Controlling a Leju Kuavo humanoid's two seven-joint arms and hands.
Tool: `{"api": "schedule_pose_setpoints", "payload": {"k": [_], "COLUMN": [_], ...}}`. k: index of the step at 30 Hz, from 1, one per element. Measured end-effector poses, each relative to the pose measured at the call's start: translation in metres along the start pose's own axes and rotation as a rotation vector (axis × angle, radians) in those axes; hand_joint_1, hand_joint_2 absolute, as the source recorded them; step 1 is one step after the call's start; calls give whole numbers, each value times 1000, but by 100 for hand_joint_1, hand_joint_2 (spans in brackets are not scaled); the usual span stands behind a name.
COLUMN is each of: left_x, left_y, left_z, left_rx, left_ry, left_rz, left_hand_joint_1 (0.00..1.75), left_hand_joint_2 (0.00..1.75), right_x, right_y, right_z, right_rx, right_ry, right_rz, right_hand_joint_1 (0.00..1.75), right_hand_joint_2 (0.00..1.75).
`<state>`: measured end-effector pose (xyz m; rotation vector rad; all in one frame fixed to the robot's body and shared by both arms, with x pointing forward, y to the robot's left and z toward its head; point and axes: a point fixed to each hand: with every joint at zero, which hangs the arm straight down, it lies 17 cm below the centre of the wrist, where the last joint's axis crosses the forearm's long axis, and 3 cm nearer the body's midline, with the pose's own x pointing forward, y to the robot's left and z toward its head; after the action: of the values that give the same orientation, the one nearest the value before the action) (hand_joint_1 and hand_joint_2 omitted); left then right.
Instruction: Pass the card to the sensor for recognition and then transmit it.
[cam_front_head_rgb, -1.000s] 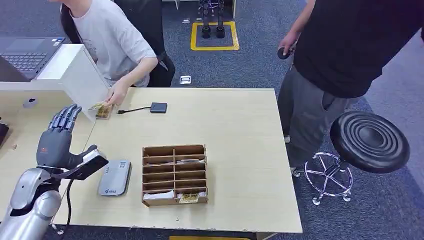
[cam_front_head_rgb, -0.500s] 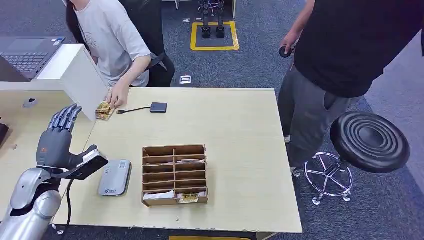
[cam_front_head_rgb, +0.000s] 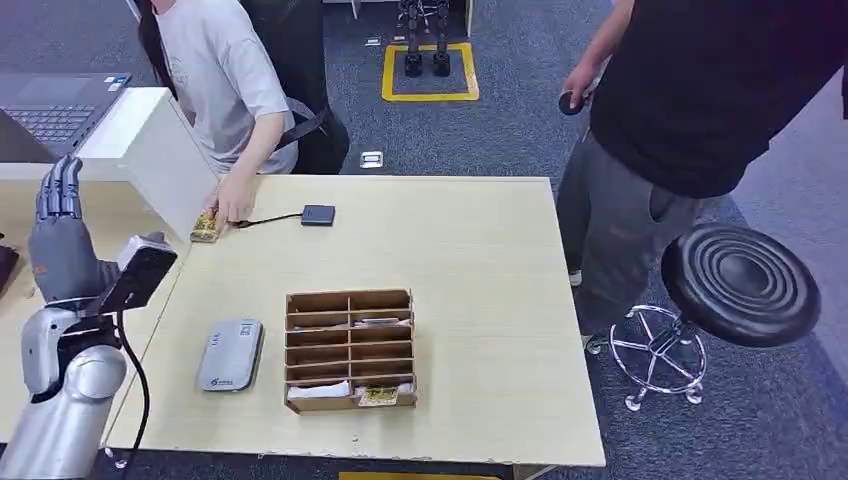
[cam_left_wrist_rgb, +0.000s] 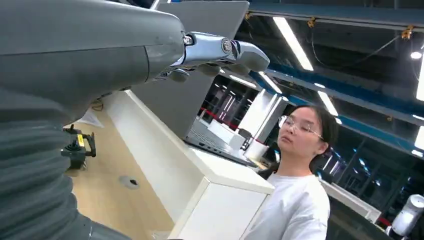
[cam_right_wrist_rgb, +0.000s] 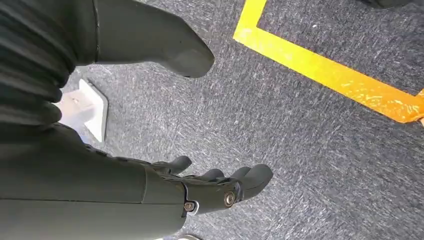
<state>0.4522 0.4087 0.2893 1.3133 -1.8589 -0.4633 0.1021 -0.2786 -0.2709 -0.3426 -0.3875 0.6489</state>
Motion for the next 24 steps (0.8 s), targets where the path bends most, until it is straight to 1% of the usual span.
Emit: {"api": "schedule_pose_setpoints", "payload": {"k": [24], "left_x": [5], "left_y": [2], "left_z": [-2], "left_rx": [19], "left_ry": [7], "left_rz": [21], "left_hand_joint_1": [0], "left_hand_joint_2": [175], "right_x": [0], "right_y": [0], "right_z": [0], "right_rx": [-1], "right_ry": [1], "right_rz": [0], "right_hand_joint_1": [0], "right_hand_joint_2": [175]}}
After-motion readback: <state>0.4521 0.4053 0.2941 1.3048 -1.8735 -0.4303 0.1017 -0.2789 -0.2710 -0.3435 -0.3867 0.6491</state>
